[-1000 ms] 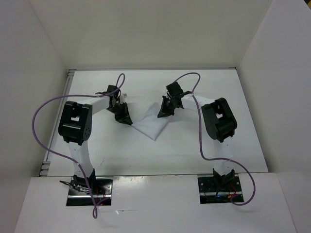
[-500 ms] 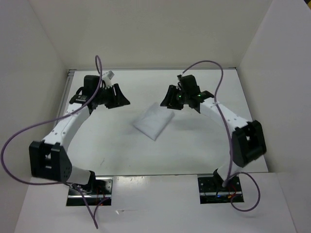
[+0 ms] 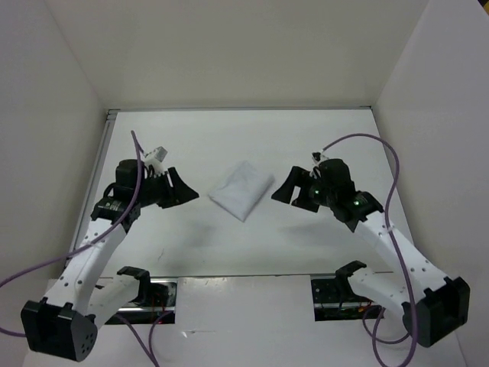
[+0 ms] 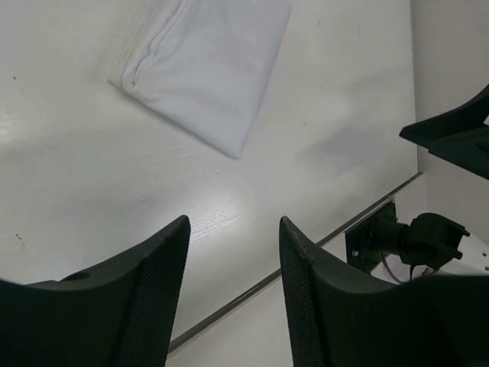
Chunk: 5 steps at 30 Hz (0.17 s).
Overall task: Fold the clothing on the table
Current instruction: Fold the skirt
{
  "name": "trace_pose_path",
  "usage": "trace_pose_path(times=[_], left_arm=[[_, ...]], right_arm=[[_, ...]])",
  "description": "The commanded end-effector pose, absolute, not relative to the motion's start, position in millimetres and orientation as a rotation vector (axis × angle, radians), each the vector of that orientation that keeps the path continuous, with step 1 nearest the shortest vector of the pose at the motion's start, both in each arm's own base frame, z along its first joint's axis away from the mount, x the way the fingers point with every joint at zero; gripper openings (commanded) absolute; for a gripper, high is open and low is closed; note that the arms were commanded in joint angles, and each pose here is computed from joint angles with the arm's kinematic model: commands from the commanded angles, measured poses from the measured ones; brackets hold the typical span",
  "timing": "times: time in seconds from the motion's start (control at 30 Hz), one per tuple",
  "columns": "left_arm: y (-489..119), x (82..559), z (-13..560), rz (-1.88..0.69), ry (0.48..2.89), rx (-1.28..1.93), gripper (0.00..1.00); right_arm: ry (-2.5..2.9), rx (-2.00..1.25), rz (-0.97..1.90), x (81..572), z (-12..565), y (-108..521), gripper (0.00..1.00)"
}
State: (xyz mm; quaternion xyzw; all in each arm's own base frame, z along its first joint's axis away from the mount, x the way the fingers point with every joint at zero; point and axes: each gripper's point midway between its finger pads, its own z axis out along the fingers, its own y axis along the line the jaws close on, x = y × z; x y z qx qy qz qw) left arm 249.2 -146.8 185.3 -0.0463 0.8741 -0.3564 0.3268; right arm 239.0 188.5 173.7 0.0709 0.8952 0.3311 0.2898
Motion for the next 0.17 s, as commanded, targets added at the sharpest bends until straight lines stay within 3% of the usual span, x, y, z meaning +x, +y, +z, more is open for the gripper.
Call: trace_pose_path(times=[0.0,0.13], left_arm=[[-139.4,245.0,195.3,-0.902,2.252,-0.116,0.58],[-136.5,242.2,202.0,-0.897,2.219,-0.162,0.58]], right_arm=[[2.269,0.221,0.968,228.0,203.5,185.0,0.91],[2.228,0.222,0.99,209.9,215.7,177.4,0.91]])
